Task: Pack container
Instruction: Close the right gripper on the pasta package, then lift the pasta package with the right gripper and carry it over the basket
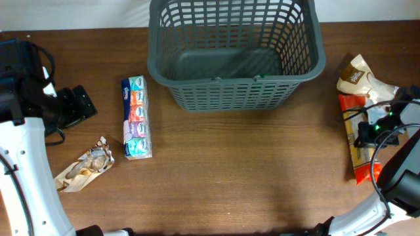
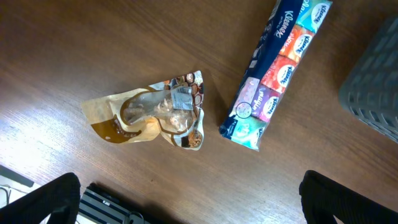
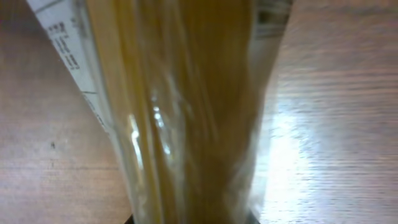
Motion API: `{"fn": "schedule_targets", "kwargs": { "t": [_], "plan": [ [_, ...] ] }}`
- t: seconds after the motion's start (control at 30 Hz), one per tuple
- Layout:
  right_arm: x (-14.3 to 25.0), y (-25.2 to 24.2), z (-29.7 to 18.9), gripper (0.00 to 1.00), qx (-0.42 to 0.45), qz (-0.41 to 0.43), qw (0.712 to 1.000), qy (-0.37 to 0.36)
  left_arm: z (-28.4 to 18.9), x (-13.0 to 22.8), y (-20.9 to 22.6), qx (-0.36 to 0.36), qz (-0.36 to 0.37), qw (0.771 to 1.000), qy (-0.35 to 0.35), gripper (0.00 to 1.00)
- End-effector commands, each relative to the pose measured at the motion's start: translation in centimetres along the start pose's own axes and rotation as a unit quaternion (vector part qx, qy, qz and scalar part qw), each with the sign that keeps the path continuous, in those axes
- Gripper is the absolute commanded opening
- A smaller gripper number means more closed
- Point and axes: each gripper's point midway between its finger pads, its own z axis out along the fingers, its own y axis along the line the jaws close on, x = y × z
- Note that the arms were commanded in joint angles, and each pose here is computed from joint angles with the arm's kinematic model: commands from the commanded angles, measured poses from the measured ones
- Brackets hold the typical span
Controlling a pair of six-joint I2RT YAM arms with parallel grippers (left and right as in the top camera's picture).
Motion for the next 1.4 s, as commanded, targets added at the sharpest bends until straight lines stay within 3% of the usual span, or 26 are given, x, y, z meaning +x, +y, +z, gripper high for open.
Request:
{"fn": "schedule_targets", "kwargs": {
  "t": [0.0, 0.17, 0.43, 0.63, 0.67, 0.83, 0.93, 1.0, 1.2, 1.37],
  "plan": [
    [-3.3, -1.1, -2.5, 0.04, 0.012, 0.041, 0.998, -0.045, 0.2, 0.0, 0.1, 0.0, 0.005, 1.0, 0.003, 0.99],
    [-6.7, -2.0, -8.8, 0.04, 0.018, 0.078, 0.992, -0.102, 0.2, 0.0, 0.1, 0.0, 0.005, 1.0, 0.003, 0.99],
    [-11.7, 1.1, -23.3, 0.04, -0.062, 0.076, 0.958, -0.27, 0.2, 0.0, 0.1, 0.0, 0.005, 1.0, 0.003, 0.99],
    [-14.6, 6.2, -34.8, 0.04, -0.162, 0.037, 0.889, -0.426, 0.2, 0.0, 0.1, 0.0, 0.005, 1.0, 0.003, 0.99],
    [-15.6, 8.3, -38.0, 0.04, -0.183, 0.014, 0.865, -0.468, 0.2, 0.0, 0.1, 0.0, 0.005, 1.0, 0.003, 0.99],
    [-18.0, 16.2, -44.9, 0.04, -0.222, -0.062, 0.798, -0.556, 0.2, 0.0, 0.1, 0.0, 0.005, 1.0, 0.003, 0.99],
    [-18.9, 22.4, -47.4, 0.04, -0.238, -0.126, 0.759, -0.593, 0.2, 0.0, 0.1, 0.0, 0.005, 1.0, 0.003, 0.99],
    [-19.4, 26.1, -47.8, 0.04, -0.232, -0.142, 0.749, -0.604, 0.2, 0.0, 0.1, 0.0, 0.005, 1.0, 0.003, 0.99],
    [-19.5, 35.0, -45.2, 0.04, -0.15, -0.203, 0.757, -0.603, 0.2, 0.0, 0.1, 0.0, 0.005, 1.0, 0.003, 0.99],
    [-19.3, 39.4, -40.8, 0.04, -0.089, -0.274, 0.773, -0.565, 0.2, 0.0, 0.1, 0.0, 0.005, 1.0, 0.003, 0.99]
  ]
}}
